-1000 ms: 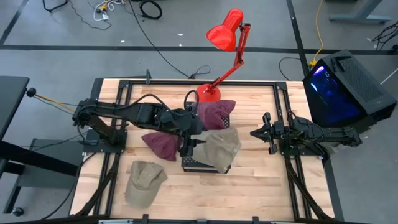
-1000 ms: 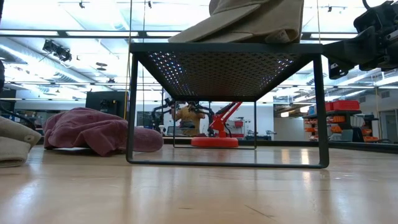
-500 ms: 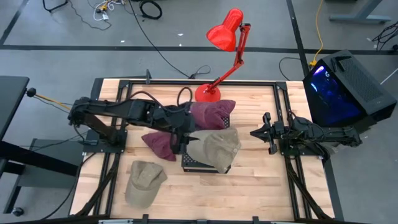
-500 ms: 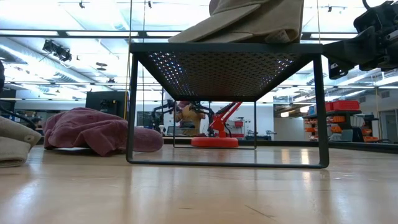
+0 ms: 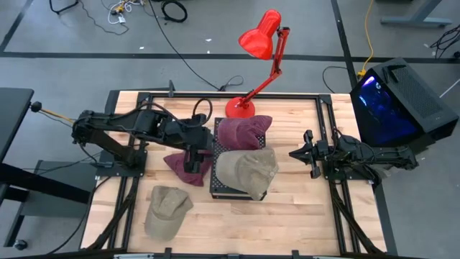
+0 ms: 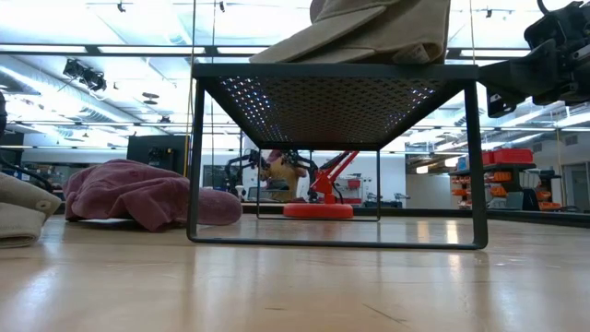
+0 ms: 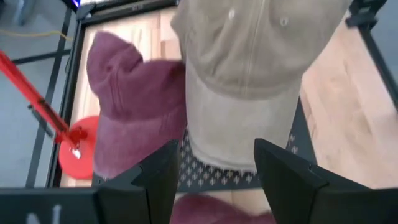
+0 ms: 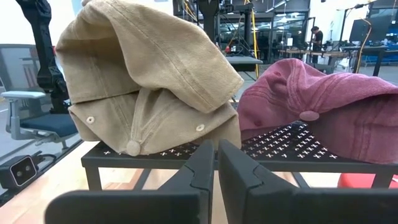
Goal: Pick & Place hat
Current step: Stack the red cap on top of the red cap on the shelf
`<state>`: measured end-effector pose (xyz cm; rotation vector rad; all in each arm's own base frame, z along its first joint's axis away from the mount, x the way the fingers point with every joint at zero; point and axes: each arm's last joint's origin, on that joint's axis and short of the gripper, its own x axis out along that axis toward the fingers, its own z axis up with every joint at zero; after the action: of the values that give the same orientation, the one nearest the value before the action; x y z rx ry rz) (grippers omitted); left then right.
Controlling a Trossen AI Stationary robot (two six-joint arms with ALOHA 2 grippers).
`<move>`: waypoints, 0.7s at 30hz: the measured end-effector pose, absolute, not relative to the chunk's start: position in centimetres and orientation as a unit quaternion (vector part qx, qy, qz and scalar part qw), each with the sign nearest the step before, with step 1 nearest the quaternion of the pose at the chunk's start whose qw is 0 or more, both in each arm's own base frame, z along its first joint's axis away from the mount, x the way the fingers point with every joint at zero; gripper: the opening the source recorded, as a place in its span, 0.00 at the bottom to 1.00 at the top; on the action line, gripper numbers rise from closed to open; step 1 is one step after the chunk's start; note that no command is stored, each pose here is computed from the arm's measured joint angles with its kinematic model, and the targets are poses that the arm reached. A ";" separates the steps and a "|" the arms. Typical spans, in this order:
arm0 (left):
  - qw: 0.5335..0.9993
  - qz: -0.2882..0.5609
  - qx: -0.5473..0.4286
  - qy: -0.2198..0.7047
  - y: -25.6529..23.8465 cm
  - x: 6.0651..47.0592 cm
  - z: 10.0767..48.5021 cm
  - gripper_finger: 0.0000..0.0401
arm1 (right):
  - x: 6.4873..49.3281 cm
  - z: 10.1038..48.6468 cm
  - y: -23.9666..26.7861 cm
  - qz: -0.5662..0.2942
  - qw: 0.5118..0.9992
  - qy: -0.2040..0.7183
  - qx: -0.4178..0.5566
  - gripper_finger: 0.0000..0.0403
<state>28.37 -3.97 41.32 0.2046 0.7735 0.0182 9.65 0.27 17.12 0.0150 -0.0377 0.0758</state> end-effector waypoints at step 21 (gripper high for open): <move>0.881 0.094 -0.051 0.460 -3.5 26.7 37.9 0.53 | 9.7 17.1 0.3 0.038 0.999 -0.019 0.008 0.07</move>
<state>26.68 -3.55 37.94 -0.1063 0.9592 0.1967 9.65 0.27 17.11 0.0154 -0.0375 0.0763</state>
